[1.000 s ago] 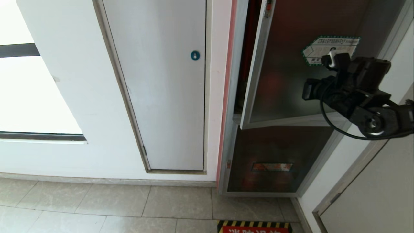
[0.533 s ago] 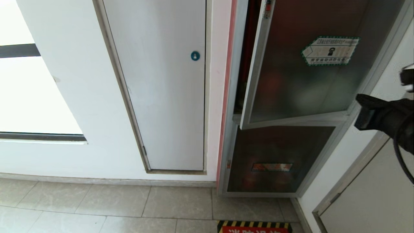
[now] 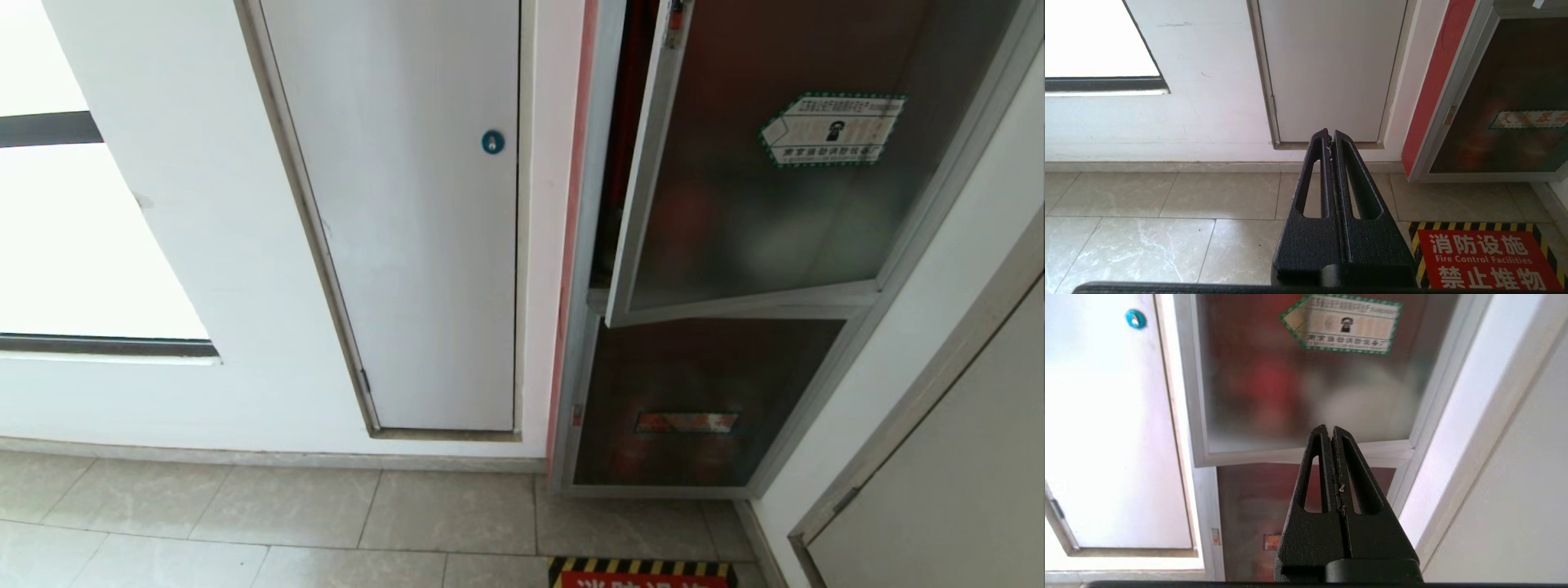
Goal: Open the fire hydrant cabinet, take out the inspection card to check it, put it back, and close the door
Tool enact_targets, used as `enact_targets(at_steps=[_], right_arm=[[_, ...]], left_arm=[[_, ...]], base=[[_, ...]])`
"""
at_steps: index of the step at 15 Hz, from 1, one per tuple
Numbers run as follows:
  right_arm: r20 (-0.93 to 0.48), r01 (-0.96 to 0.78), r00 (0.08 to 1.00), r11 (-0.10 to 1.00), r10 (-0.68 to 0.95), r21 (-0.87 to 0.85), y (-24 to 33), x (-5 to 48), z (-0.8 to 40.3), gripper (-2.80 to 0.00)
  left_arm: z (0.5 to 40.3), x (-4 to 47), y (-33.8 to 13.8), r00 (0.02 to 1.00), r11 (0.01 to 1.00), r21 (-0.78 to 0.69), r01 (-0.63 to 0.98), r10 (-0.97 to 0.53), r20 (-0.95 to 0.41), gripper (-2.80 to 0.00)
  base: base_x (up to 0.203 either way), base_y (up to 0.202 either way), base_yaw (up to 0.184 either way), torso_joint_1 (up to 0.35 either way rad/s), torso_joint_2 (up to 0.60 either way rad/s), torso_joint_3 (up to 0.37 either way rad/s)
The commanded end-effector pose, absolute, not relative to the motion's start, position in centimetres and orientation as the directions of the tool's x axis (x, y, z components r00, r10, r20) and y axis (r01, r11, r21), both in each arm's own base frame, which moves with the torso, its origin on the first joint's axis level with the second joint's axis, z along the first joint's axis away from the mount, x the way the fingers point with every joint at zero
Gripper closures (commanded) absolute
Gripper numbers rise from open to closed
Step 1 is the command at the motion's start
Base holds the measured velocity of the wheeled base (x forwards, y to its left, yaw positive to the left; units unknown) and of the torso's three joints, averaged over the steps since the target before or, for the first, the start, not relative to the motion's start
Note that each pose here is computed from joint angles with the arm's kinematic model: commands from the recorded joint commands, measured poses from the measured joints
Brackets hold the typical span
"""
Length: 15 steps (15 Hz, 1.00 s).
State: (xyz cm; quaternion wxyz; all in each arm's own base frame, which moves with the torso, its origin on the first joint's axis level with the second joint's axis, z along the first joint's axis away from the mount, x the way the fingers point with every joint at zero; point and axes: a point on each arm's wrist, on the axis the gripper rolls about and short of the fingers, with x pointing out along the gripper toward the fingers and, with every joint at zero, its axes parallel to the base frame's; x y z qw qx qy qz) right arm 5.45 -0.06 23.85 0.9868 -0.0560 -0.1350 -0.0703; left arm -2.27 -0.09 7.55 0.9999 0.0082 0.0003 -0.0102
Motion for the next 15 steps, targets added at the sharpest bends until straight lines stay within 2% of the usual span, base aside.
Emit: enact_targets(at_steps=[1, 8, 12, 15], right_arm=[[0.338, 0.189, 0.928, 0.98, -0.156, -0.069, -0.5, -0.3, 22.2, 0.0], [0.257, 0.324, 0.92, 0.944, -0.297, -0.067, -0.6, -3.8, 16.5, 0.0], [0.201, 0.233, 0.956, 0.969, -0.212, -0.088, -0.4, -3.2, 11.1, 0.0], [0.142, 0.106, 0.984, 0.994, -0.106, 0.005, -0.2, -2.5, 9.4, 0.0]], left_arm=[[7.5, -2.3, -0.1, 1.0, 1.0, 0.017, 0.02, -0.02, -0.003, 0.0], [7.5, -2.3, -0.1, 1.0, 1.0, 0.016, 0.02, -0.02, -0.003, 0.0], [7.5, -2.3, -0.1, 1.0, 1.0, 0.017, 0.02, -0.02, -0.002, 0.0], [7.5, -2.3, -0.1, 1.0, 1.0, 0.016, 0.02, -0.02, -0.003, 0.0]], base=[[0.0, 0.0, 0.0, 0.0, 0.0, 0.0], [0.0, 0.0, 0.0, 0.0, 0.0, 0.0], [0.0, 0.0, 0.0, 0.0, 0.0, 0.0], [0.0, 0.0, 0.0, 0.0, 0.0, 0.0]])
